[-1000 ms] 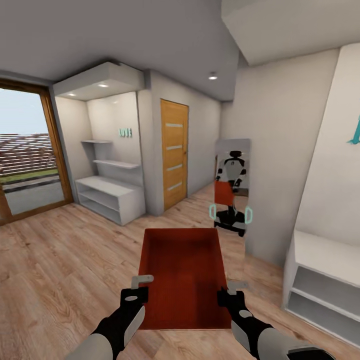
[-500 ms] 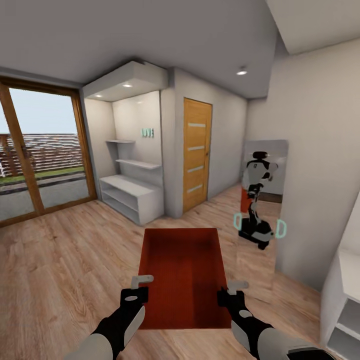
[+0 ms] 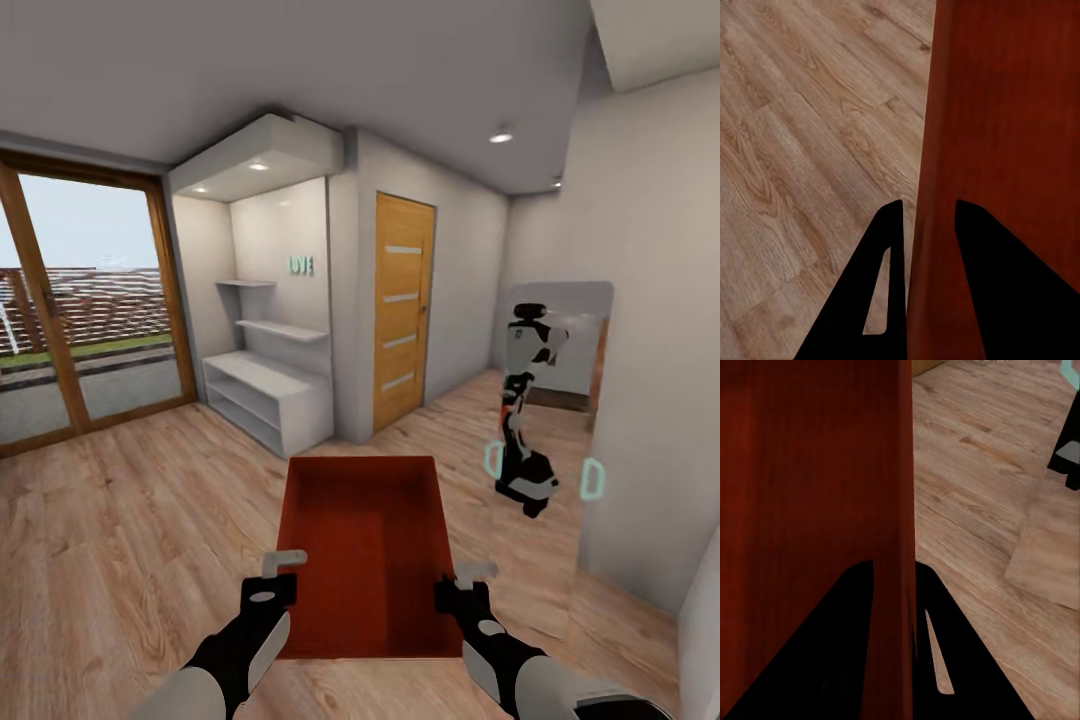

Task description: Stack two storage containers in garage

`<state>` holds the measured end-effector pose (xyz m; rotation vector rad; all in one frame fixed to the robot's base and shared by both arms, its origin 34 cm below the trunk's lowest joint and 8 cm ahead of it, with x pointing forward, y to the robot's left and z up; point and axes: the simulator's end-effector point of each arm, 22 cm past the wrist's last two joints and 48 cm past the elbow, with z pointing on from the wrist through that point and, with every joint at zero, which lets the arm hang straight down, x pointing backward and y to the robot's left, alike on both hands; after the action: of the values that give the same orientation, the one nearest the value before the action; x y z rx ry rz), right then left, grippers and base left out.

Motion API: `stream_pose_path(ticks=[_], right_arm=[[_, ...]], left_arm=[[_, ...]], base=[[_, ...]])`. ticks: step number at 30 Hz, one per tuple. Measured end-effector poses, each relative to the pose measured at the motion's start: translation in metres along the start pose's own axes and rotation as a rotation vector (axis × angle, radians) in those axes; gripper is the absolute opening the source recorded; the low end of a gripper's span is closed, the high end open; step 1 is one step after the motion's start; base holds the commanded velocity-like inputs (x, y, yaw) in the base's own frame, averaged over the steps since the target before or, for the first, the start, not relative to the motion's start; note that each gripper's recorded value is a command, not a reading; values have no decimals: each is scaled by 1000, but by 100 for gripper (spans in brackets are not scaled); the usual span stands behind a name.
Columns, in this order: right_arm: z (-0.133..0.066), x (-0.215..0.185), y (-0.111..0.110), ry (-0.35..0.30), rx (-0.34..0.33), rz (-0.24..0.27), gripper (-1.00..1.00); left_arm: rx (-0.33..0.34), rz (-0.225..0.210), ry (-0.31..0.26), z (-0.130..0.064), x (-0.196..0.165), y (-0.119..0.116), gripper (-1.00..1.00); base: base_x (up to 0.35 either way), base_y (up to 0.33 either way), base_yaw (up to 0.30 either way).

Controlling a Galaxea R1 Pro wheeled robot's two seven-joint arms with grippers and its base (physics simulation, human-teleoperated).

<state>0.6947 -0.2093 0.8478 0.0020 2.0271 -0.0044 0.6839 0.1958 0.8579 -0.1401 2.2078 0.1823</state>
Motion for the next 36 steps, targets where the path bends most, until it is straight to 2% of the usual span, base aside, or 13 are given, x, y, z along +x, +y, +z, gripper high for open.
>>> stream_pose_path(ticks=[23, 36], right_arm=[[0, 0, 0, -1, 0, 0, -100], [0, 0, 0, 0, 0, 0, -100]], left_arm=[[0, 0, -1, 0, 0, 0, -100], [0, 0, 0, 0, 0, 0, -100]], base=[[321, 0, -4], [321, 112, -208]])
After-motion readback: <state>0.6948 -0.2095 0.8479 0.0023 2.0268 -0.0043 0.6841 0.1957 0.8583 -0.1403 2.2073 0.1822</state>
